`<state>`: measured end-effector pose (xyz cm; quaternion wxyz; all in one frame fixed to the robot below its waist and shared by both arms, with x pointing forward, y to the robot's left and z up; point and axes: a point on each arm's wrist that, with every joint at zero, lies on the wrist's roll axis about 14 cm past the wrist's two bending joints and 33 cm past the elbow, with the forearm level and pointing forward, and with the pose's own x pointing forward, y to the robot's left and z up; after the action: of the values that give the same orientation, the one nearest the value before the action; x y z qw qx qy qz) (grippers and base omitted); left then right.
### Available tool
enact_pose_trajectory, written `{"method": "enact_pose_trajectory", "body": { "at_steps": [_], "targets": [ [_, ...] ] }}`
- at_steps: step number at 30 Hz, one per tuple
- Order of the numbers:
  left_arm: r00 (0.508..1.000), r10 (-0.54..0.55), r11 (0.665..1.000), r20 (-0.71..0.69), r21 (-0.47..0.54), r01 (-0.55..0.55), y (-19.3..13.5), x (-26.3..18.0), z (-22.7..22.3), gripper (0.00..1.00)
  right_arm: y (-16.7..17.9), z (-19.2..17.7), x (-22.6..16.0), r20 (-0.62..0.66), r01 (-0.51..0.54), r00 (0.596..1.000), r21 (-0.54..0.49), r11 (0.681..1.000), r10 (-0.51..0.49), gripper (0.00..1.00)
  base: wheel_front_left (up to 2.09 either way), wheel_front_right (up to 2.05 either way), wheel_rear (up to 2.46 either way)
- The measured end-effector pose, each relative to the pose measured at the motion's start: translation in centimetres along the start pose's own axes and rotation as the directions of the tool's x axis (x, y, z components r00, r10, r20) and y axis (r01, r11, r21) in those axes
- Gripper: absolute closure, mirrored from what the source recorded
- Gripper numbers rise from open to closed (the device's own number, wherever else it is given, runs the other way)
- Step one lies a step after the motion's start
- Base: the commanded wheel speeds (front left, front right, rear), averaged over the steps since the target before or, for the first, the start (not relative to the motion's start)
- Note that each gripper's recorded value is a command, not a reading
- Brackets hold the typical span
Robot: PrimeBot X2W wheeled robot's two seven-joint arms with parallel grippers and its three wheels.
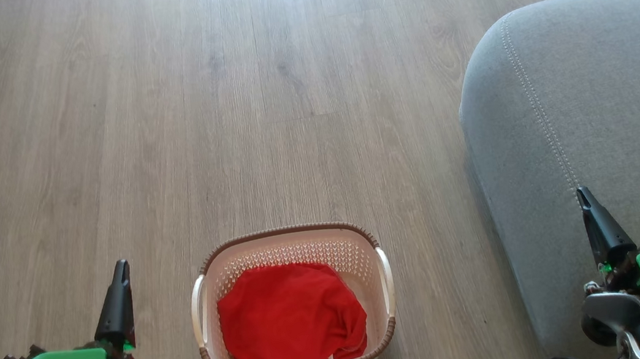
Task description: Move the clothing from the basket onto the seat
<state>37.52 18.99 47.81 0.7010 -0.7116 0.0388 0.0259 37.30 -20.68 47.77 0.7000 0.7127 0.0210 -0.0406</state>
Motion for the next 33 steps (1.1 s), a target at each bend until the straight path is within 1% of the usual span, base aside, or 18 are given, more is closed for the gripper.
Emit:
{"method": "enact_pose_trajectory", "body": {
  "at_steps": [8, 9, 14, 16, 26, 33],
  "targets": [
    [1.0, 0.0, 1.0, 0.0, 0.0, 0.0, 0.0, 0.0, 0.0, 1.0, 0.0, 0.0, 0.0, 0.0, 0.0, 1.0, 0.0, 1.0, 0.0, 1.0, 0.0, 0.0, 0.0],
    [1.0, 0.007, 1.0, 0.001, -0.001, -0.007, 0.2, 0.0, 0.0, 0.0, -0.2, 0.0, 0.0, -0.001, 0.007, 1.0, 0.001, 1.0, -0.007, 0.0, 0.0, 0.0, 0.0],
    [0.991, 0.136, 0.991, 0.002, -0.017, -0.136, 4.6, -1.9, -0.2, 0.0, -4.5, -0.3, -1.9, -0.001, 0.135, 0.991, 0.017, 0.991, -0.135, 0.0, 0.0, 0.0, 0.0],
    [0.986, 0.167, 0.986, 0.006, -0.019, -0.167, 5.6, -2.6, -0.2, 0.0, -5.4, -0.2, -2.5, 0.002, 0.16, 0.987, 0.017, 0.987, -0.16, 0.0, 0.0, 0.0, 0.0],
    [0.988, 0.15, 0.989, 0.035, -0.013, -0.149, 5.0, -2.5, 0.3, 0.0, -4.9, -0.1, -2.2, 0.016, 0.145, 0.989, -0.008, 0.989, -0.145, 0.0, 0.0, 0.0, 0.0],
    [0.987, 0.141, 0.989, 0.073, 0.026, -0.143, 4.7, -2.4, 1.3, 0.0, -4.4, 0.0, -2.0, 0.031, 0.135, 0.991, -0.071, 0.988, -0.133, 0.0, 0.0, 0.0, 0.0]
  ]
}}
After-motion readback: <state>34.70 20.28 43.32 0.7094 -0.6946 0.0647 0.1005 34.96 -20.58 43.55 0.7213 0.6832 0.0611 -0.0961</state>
